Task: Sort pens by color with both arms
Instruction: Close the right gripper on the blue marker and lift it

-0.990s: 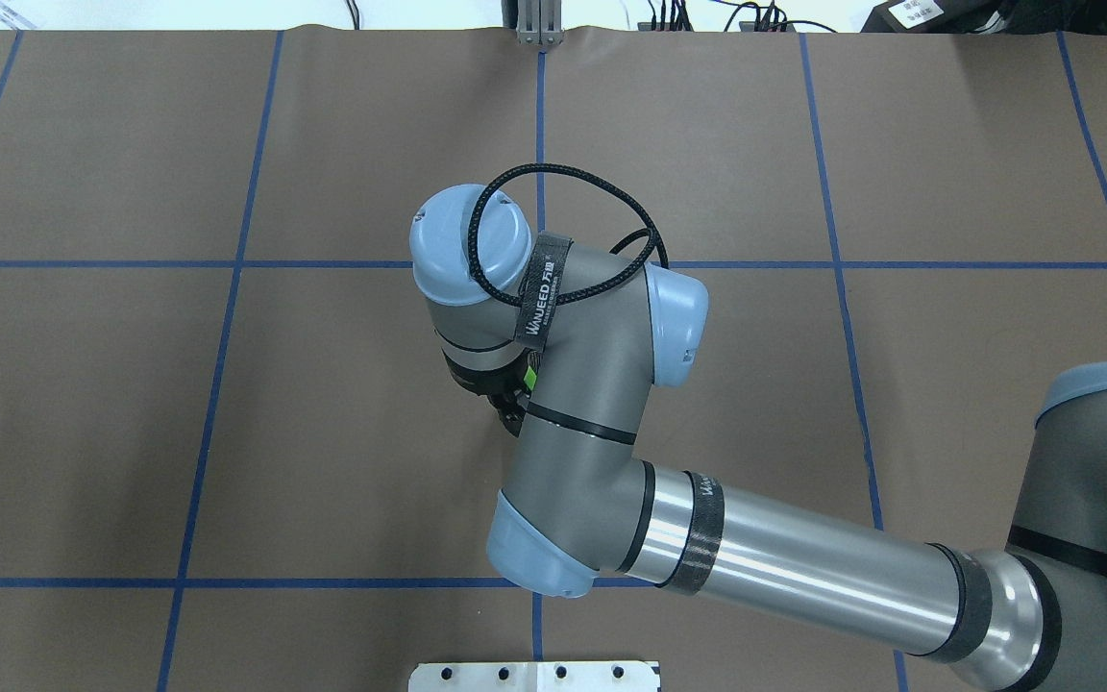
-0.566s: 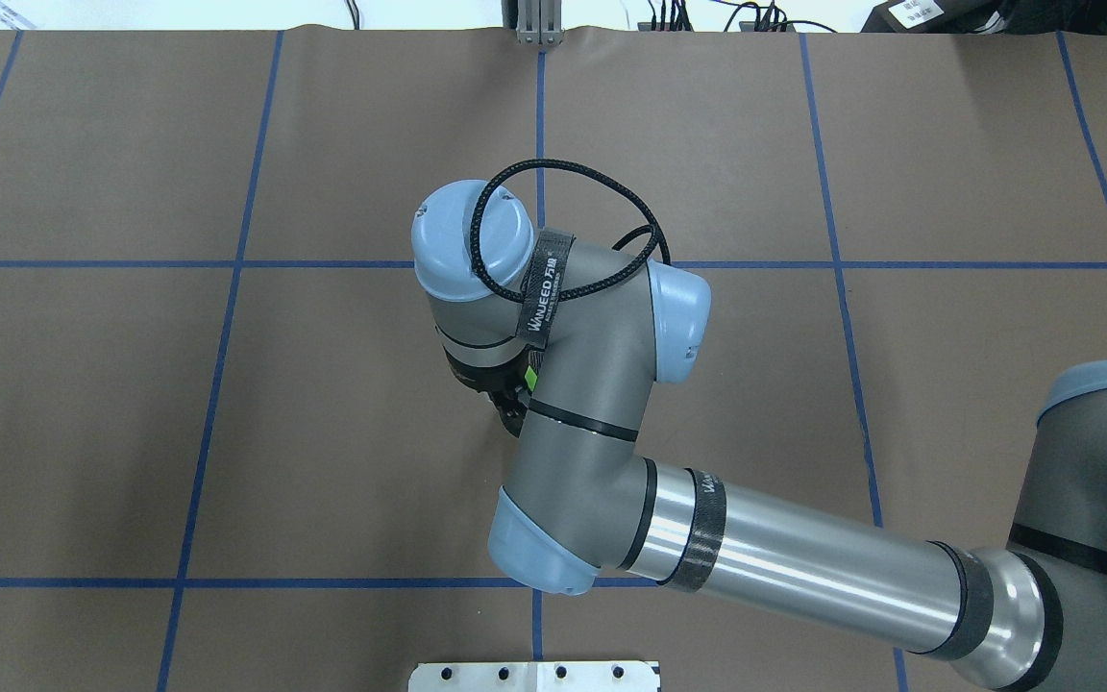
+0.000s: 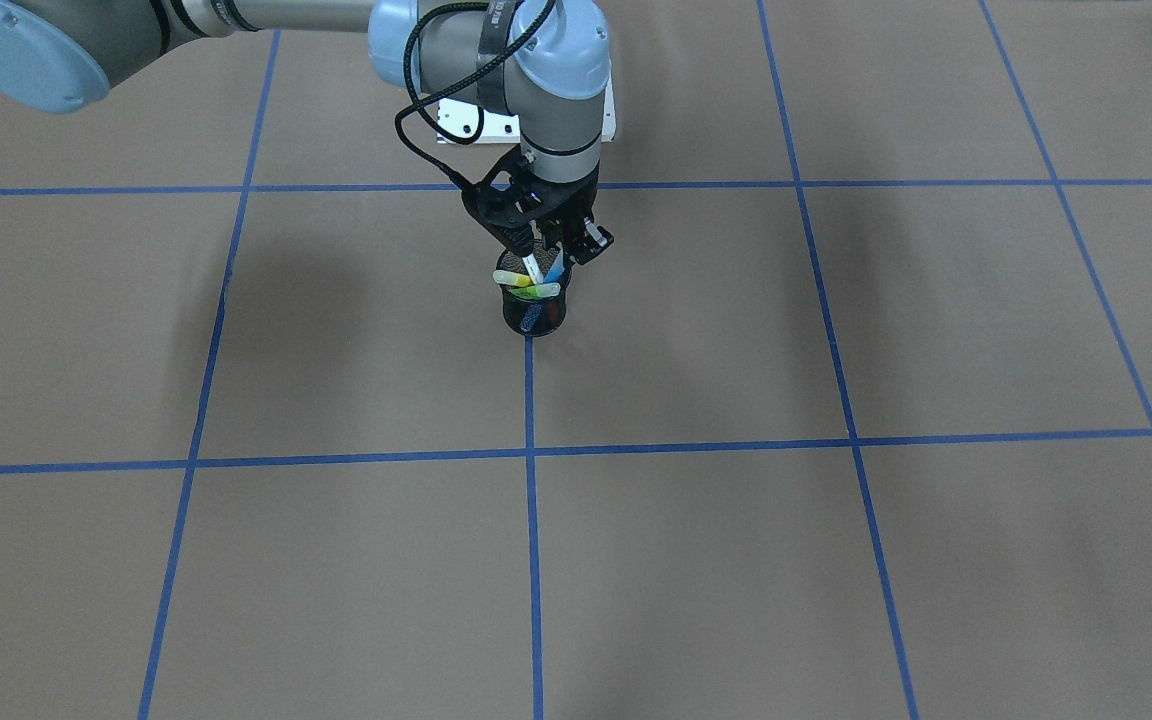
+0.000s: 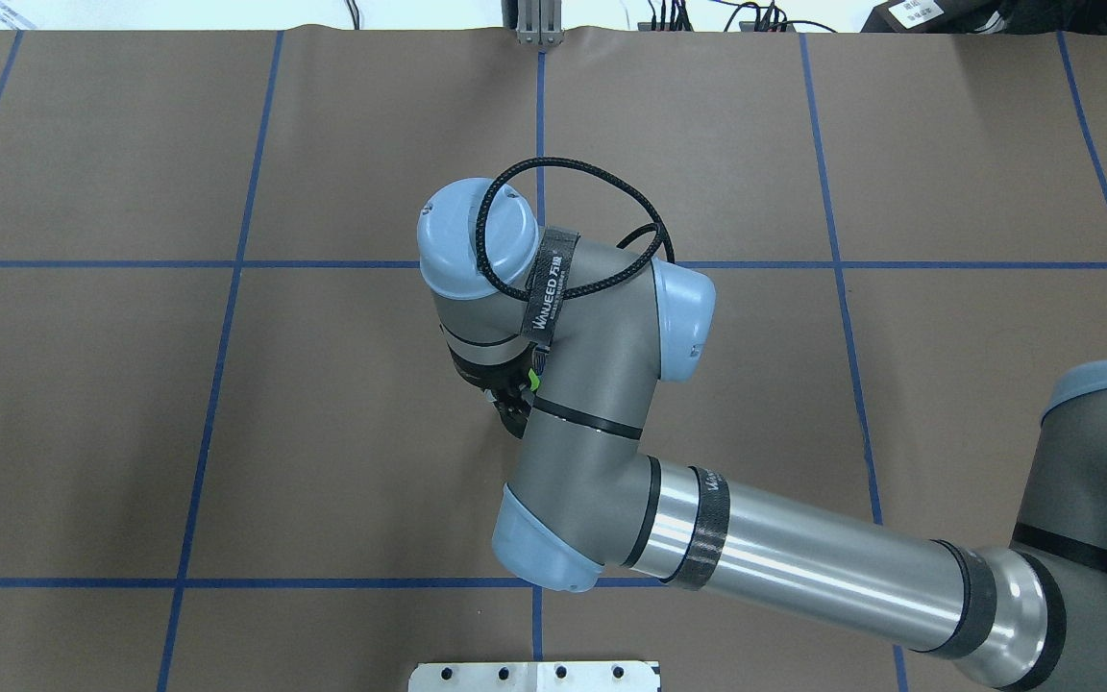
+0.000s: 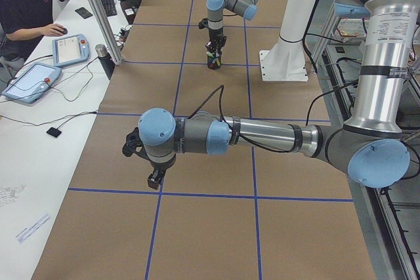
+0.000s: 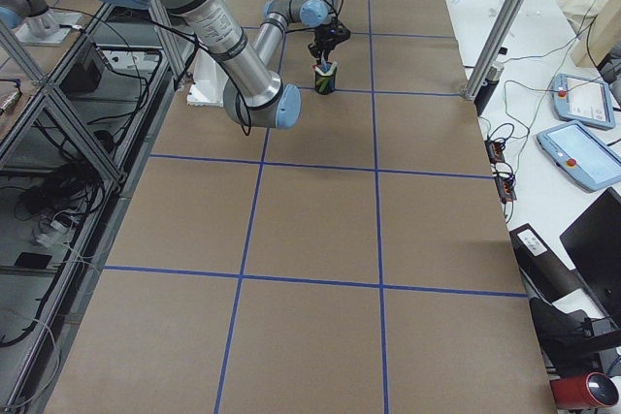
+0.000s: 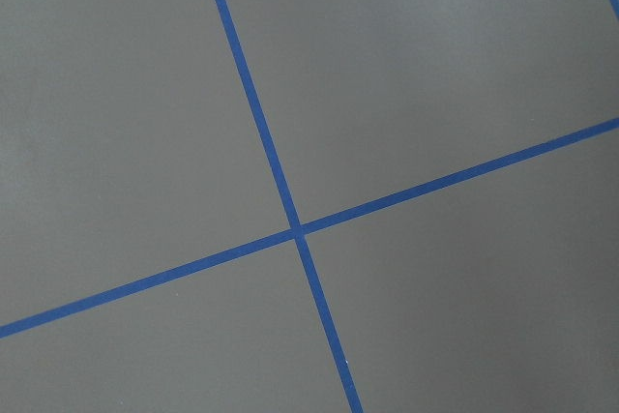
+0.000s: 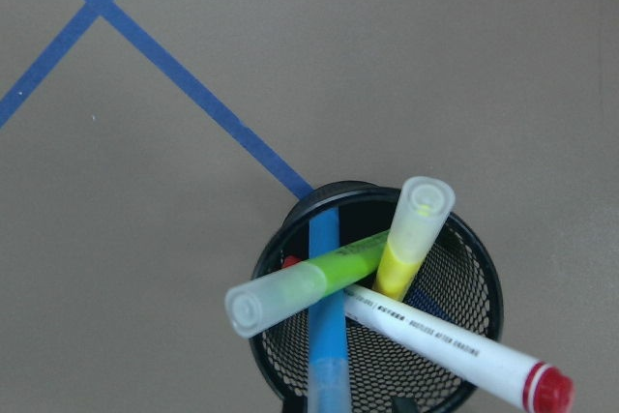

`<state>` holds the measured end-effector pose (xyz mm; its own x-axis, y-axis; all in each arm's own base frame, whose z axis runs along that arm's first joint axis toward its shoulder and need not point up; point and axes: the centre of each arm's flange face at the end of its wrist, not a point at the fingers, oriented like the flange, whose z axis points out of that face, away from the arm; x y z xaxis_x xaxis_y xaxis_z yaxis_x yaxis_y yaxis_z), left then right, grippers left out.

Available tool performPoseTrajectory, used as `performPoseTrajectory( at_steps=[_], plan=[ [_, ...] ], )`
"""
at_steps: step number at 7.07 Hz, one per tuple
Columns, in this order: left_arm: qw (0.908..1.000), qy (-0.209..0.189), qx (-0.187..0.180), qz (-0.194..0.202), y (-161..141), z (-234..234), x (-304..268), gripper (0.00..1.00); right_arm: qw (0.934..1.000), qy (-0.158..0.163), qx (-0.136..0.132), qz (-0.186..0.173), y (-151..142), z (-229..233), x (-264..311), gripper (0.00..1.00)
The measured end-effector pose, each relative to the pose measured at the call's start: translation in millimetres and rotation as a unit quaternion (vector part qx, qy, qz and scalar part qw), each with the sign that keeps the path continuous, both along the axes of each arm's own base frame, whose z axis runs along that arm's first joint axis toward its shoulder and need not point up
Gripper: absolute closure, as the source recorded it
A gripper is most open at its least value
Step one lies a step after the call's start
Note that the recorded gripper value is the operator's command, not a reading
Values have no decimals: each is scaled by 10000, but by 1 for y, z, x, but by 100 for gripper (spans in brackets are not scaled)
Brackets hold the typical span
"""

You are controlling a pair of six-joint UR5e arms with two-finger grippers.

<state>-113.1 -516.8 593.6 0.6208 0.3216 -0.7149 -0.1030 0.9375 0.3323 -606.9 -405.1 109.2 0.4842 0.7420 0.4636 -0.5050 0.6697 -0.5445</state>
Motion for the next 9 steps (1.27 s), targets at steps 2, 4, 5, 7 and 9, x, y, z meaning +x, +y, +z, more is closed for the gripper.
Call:
performPoseTrajectory(
  at_steps=[2,4,5,7,9],
  plan=[
    [10000,0,-3,0,0,0,0,1,10000,-8,-6,-2,1,2,-2,69],
    [10000,2,-18,3,0,1,1,1,10000,-11,-6,-8,2,2,-2,97],
    [10000,2,-17,5,0,1,1,1,10000,-20,-3,-11,3,1,-2,99],
    [10000,3,-26,4,1,2,1,1,9999,-100,24,-21,3,1,-2,100],
    [10000,4,-32,6,0,2,1,1,9998,-185,51,-30,4,0,4,100]
  ],
)
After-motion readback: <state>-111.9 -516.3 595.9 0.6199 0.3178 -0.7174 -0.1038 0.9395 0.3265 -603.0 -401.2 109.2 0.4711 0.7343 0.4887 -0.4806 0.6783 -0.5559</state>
